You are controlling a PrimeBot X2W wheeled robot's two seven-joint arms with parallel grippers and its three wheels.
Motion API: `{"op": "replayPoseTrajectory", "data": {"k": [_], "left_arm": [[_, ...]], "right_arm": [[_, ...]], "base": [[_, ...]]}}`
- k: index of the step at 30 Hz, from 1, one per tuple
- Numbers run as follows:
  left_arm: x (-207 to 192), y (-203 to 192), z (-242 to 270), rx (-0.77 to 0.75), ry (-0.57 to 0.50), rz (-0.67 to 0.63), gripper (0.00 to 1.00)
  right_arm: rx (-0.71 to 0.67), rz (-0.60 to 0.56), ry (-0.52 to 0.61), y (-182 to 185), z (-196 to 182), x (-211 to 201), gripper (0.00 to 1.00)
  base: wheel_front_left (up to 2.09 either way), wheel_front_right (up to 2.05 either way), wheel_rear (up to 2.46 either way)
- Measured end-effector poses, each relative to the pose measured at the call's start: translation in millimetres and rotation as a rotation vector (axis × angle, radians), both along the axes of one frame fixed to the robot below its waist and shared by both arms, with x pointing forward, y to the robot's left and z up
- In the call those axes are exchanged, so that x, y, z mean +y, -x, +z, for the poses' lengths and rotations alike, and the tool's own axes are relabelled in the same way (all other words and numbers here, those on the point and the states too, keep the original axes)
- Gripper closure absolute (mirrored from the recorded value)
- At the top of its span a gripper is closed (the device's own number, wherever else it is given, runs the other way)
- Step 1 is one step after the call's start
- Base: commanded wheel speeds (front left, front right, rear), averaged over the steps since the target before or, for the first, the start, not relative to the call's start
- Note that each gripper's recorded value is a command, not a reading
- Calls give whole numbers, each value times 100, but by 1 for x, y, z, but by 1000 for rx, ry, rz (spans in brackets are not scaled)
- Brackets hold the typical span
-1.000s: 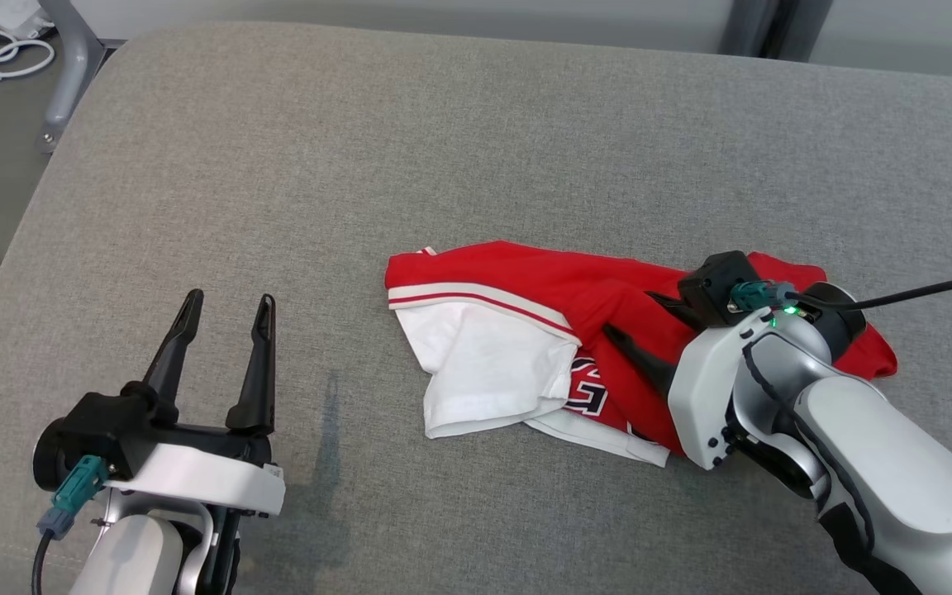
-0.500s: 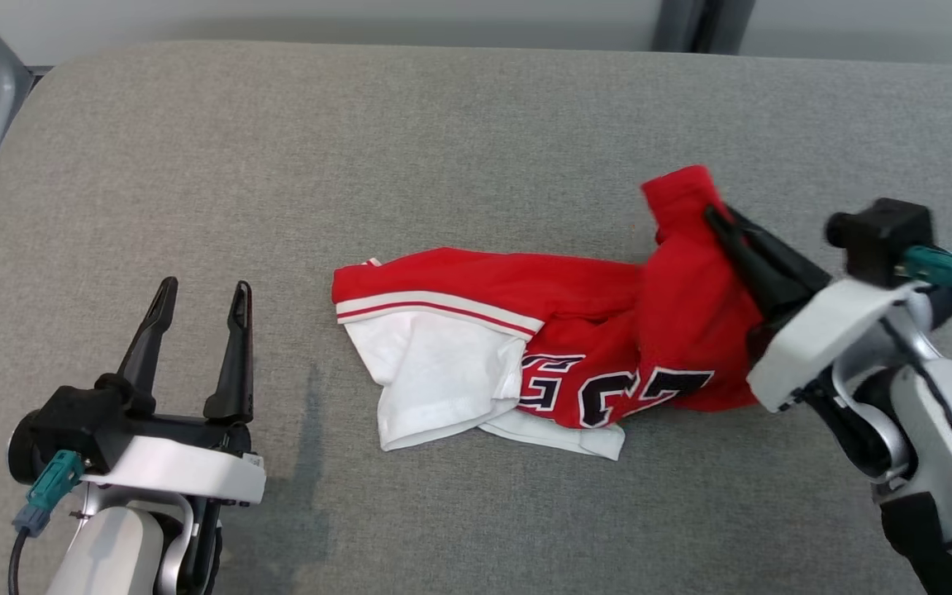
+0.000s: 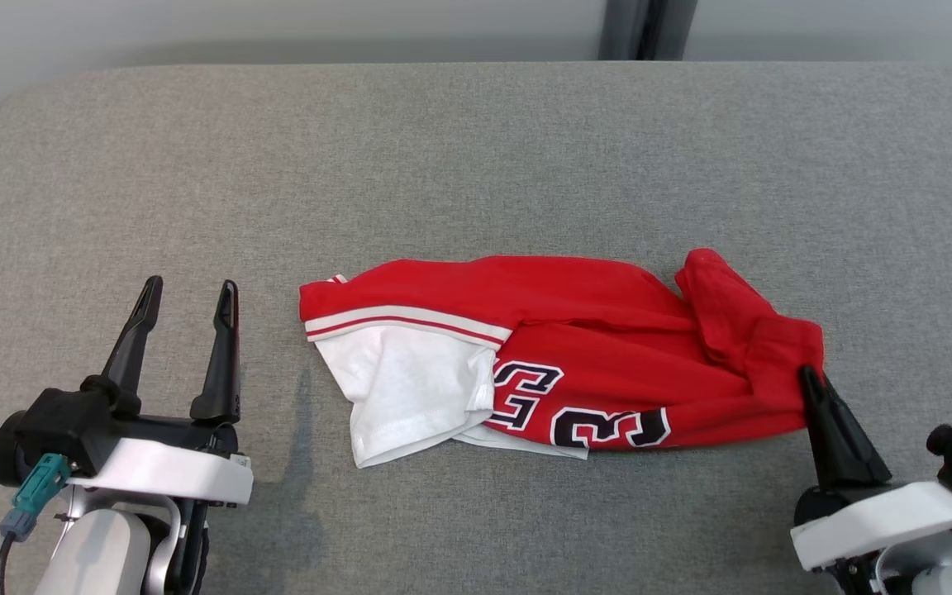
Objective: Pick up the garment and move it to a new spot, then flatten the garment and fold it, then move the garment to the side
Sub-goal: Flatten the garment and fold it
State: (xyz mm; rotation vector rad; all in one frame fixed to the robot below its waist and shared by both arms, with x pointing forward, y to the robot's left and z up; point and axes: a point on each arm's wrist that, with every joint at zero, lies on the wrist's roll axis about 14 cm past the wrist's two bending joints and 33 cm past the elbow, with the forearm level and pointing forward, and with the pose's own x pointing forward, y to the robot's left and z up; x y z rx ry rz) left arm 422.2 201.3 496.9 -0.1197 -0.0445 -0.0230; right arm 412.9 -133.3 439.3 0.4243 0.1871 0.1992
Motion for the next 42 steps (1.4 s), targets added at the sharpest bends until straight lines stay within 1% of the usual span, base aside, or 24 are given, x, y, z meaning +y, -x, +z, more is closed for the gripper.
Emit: {"op": "replayPoseTrajectory", "data": {"k": [2,3,7,10,13,14,16,18,22,26,31,37,42], "left_arm": [[-1,0,-1,3,-1,-5,0],[-2,0,-1,3,-1,-7,0],[-3,0,1,0,-7,-11,0],[-3,1,4,-7,-7,-9,0],[-1,3,7,-14,-9,-1,0],[-1,3,7,-14,-9,-1,0],[0,6,9,-13,-8,6,0],[1,8,12,-18,-10,12,0],[2,16,16,-23,-14,18,0],[2,25,22,-27,-17,20,0],[-4,35,25,-26,-13,4,0],[-9,44,24,-15,-12,-5,0],[-11,45,25,-13,-14,-13,0]], "right_arm": [[44,-36,-23,11,-14,-5,31],[55,-60,-28,14,-18,-10,0],[51,-150,-44,20,-21,-30,0],[12,-208,-14,19,-13,-49,0],[-63,-267,47,15,7,-72,0],[-63,-267,47,15,7,-72,0],[-141,-281,121,10,29,-82,0],[-221,-291,159,4,54,-87,0],[-329,-237,252,0,93,-72,0],[-353,-163,286,3,111,-48,0],[-281,-100,298,17,100,-31,0],[-238,-106,299,32,92,-34,0],[-233,-111,297,33,92,-35,0]], "base": [[0,0,0],[0,0,0],[0,0,0],[0,0,0],[0,0,0],[0,0,0],[0,0,0],[0,0,0],[0,0,0],[0,0,0],[0,0,0],[0,0,0],[0,0,0]]}}
